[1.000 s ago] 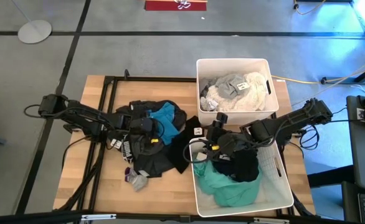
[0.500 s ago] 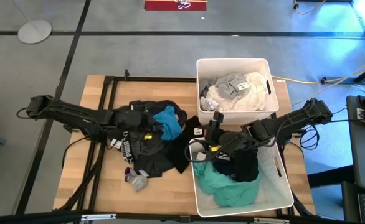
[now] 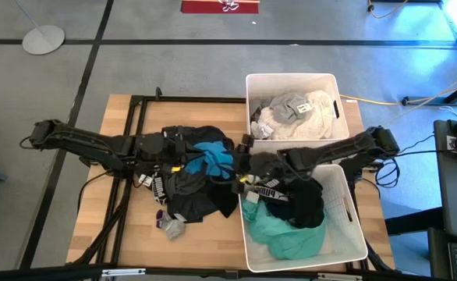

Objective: Sort clothes
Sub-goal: Put the light blue pants into the bottom white laundry bin

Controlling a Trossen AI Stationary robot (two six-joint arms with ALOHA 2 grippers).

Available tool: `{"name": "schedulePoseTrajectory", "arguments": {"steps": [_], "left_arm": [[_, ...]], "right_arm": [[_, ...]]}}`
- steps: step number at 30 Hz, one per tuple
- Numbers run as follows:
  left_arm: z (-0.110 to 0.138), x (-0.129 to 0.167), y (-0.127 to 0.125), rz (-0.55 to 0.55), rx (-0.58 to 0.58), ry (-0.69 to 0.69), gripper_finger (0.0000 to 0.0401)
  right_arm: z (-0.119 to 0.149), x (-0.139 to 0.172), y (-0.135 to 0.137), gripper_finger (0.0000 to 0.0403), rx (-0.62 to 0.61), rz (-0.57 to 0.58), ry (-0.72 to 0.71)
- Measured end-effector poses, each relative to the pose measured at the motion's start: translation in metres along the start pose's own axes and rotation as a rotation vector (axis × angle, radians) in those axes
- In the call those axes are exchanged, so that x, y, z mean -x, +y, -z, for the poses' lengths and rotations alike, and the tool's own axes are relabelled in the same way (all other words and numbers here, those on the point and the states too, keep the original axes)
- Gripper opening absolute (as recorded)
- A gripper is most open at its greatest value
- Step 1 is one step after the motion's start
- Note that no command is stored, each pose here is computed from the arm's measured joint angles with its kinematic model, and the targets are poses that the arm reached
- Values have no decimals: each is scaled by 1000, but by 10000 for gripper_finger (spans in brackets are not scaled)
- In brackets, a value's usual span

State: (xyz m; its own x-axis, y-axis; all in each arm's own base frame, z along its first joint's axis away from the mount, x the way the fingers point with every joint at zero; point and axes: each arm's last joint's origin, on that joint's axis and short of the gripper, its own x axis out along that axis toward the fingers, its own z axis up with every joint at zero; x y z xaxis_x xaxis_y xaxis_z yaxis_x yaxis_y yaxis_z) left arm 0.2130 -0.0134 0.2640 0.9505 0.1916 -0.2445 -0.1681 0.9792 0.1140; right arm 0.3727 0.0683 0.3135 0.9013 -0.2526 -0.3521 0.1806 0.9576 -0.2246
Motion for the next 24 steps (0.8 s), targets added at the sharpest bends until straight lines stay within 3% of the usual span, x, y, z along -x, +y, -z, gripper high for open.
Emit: {"name": "schedulePoseTrajectory", "arguments": {"steps": [19,21,24], "left_arm": [[-1,2,-7,53,-5,-15,17],[-1,2,-7,56,-5,-14,17],[-1,2,-7,56,-6,-12,17]], "right_arm": [[34,-66,-5,220,-34,-52,3],[35,-68,-4,210,-29,-54,4],[34,-68,-4,162,6,-48,-9]]}}
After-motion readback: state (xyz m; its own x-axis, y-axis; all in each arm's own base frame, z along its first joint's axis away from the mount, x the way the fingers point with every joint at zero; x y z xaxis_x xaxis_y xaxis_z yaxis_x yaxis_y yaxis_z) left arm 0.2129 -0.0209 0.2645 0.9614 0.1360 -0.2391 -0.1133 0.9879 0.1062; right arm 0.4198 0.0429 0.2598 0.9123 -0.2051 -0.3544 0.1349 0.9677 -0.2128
